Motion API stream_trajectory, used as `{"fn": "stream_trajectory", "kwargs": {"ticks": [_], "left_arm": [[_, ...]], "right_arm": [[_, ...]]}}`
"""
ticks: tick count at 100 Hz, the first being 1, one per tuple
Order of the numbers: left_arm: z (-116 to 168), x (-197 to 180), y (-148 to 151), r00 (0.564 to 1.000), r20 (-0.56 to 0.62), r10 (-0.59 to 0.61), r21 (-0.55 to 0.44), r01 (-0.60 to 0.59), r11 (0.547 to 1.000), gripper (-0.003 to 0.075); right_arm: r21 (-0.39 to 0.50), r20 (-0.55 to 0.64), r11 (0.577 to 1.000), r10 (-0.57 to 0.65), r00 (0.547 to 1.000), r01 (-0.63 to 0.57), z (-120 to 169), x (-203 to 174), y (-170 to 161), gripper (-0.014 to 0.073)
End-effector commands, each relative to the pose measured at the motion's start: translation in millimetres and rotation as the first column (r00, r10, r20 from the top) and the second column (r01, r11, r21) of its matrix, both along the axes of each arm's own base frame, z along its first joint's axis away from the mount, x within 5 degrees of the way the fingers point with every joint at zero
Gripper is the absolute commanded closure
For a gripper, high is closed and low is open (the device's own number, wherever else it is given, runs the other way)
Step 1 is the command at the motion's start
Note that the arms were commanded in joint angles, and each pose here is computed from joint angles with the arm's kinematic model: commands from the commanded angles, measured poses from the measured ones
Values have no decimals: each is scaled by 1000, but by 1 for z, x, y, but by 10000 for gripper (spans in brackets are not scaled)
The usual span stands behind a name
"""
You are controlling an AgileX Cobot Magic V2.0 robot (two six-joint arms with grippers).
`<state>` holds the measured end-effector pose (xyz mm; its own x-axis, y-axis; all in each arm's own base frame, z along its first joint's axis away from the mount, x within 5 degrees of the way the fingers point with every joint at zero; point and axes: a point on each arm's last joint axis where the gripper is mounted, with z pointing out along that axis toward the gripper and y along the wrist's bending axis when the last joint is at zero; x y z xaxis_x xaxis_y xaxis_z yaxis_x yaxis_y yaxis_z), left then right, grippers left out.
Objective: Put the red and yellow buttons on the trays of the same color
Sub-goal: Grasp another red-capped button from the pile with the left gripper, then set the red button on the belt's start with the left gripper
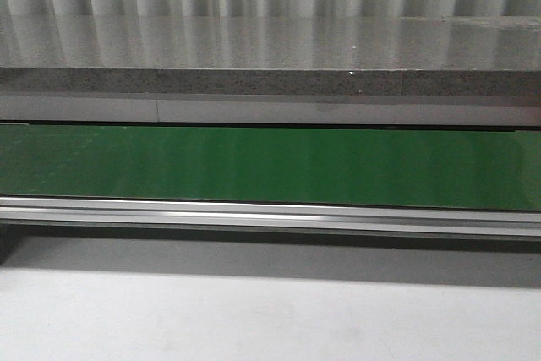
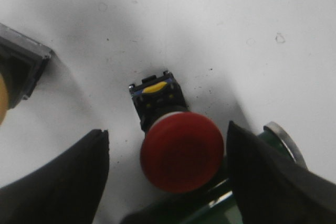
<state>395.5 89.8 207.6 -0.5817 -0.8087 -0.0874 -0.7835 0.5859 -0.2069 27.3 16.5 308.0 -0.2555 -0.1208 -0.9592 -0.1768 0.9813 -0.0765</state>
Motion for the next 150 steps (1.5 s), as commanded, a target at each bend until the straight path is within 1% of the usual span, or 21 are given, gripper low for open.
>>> {"fn": "stream_trajectory", "kwargs": {"ticks": [1, 5, 18, 27, 33, 40, 46, 55, 61, 66, 67, 73, 76, 81, 91, 102, 112, 127, 140, 145, 150], "left_arm": [[23, 4, 1, 995, 94, 21, 5, -21, 1000, 298], [22, 6, 1, 994, 104, 22, 8, -23, 1000, 337], [27, 9, 1, 991, 133, 13, 23, -16, 1000, 536], [36, 11, 1, 988, 147, -54, 48, 47, 998, 643], [44, 11, 0, 980, 156, -121, 80, 110, 991, 687], [61, 9, 0, 959, 177, -221, 130, 200, 971, 720], [80, 5, -1, 925, 199, -323, 190, 287, 939, 741], [102, -7, -5, 865, 181, -468, 255, 418, 872, 741], [112, -17, -10, 837, 149, -527, 263, 480, 837, 741], [119, -24, -15, 791, 120, -600, 277, 554, 785, 741], [121, -25, -17, 776, 114, -620, 283, 572, 769, 741], [125, -31, -26, 728, 81, -681, 278, 640, 717, 741], [125, -33, -33, 693, 66, -718, 276, 679, 680, 741], [128, -34, -45, 656, 57, -752, 275, 714, 644, 741], [128, -33, -67, 605, 37, -795, 282, 757, 589, 741], [121, -34, -87, 554, -9, -832, 275, 802, 531, 741], [113, -37, -94, 536, -31, -844, 255, 821, 512, 741], [101, -39, -94, 535, -49, -843, 223, 829, 513, 741], [98, -40, -94, 534, -57, -843, 214, 832, 512, 739], [98, -40, -92, 538, -59, -841, 212, 830, 516, 722], [98, -41, -91, 541, -62, -839, 208, 829, 519, 675]], "right_arm": [[8, 77, 1000, -11, 997, 10, 12, 1, -1, 660], [8, 77, 1000, -11, 997, 10, 12, 1, -1, 660], [8, 77, 1000, -11, 997, 10, 12, 1, -1, 660], [8, 77, 1000, -11, 997, 10, 12, 1, -1, 660], [8, 77, 1000, -11, 997, 10, 12, 1, -1, 660], [8, 77, 1000, -11, 997, 10, 12, 1, -1, 660], [8, 77, 1000, -11, 997, 10, 12, 1, -1, 660], [8, 77, 1000, -11, 997, 10, 12, 1, -1, 660], [8, 77, 1000, -11, 997, 10, 12, 1, -1, 660], [8, 77, 1000, -11, 997, 10, 12, 1, -1, 660], [8, 77, 1000, -11, 997, 10, 12, 1, -1, 660], [8, 77, 1000, -11, 997, 10, 12, 1, -1, 660], [8, 77, 1000, -11, 997, 10, 12, 1, -1, 660], [8, 77, 1000, -11, 997, 10, 12, 1, -1, 660], [8, 77, 1000, -11, 997, 10, 12, 1, -1, 660], [8, 77, 1000, -11, 997, 10, 12, 1, -1, 660], [8, 77, 1000, -11, 997, 10, 12, 1, -1, 660], [8, 78, 1000, -11, 997, 11, 12, 1, -1, 660], [8, 78, 1000, -11, 997, 11, 12, 1, -1, 660], [8, 78, 1000, -11, 997, 11, 12, 1, -1, 660], [8, 78, 1000, -11, 997, 11, 12, 1, -1, 660]]}}
